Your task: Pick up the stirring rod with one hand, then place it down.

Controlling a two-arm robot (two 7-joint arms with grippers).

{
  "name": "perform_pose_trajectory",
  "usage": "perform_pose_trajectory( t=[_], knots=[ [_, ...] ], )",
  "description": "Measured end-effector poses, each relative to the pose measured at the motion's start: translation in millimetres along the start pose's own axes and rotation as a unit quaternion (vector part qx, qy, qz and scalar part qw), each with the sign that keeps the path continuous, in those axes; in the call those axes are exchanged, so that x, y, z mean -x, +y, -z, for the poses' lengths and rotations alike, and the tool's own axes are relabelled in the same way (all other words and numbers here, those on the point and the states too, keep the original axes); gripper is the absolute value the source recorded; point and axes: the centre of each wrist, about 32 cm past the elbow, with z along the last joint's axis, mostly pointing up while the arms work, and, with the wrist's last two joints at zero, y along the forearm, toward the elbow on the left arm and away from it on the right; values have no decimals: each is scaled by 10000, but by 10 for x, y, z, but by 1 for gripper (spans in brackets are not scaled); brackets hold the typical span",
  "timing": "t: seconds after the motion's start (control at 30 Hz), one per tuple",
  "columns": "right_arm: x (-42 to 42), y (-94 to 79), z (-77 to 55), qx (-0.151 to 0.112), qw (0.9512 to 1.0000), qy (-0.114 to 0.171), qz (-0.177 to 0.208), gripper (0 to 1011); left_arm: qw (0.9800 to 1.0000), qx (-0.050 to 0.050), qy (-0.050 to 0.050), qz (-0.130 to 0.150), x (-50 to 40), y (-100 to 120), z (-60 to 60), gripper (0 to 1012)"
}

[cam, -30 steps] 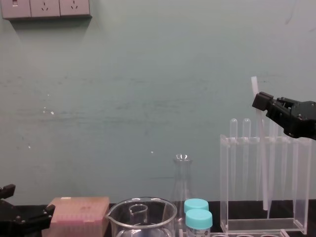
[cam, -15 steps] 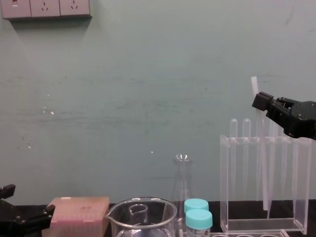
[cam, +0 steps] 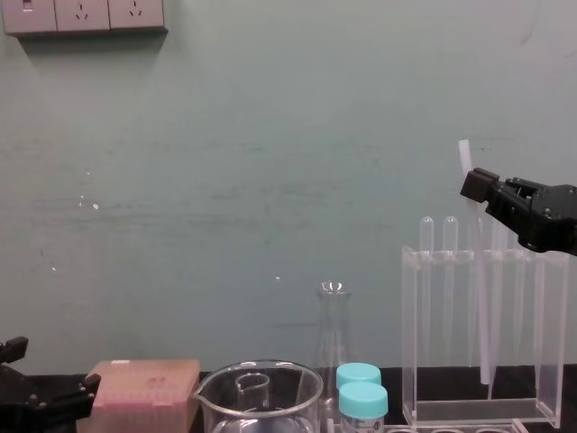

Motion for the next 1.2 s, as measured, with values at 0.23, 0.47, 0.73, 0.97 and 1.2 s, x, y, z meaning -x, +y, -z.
perform_pose_trajectory(
  t=[0.23,0.47,0.73,0.97,1.2],
  knots=[
    [0,0,0,0,10000,0,0,61,10000,0,0,0,0,0,0,1000],
    [0,0,0,0,10000,1,0,61,10000,0,0,0,0,0,0,1000],
    [0,0,0,0,10000,0,0,61,10000,0,0,0,0,0,0,1000],
    [10,-8,-28,11,10000,-15,-47,61,10000,0,0,0,0,0,0,1000],
    [47,-65,-75,115,9998,-14,-148,61,10000,0,0,0,0,0,0,1000]
  ],
)
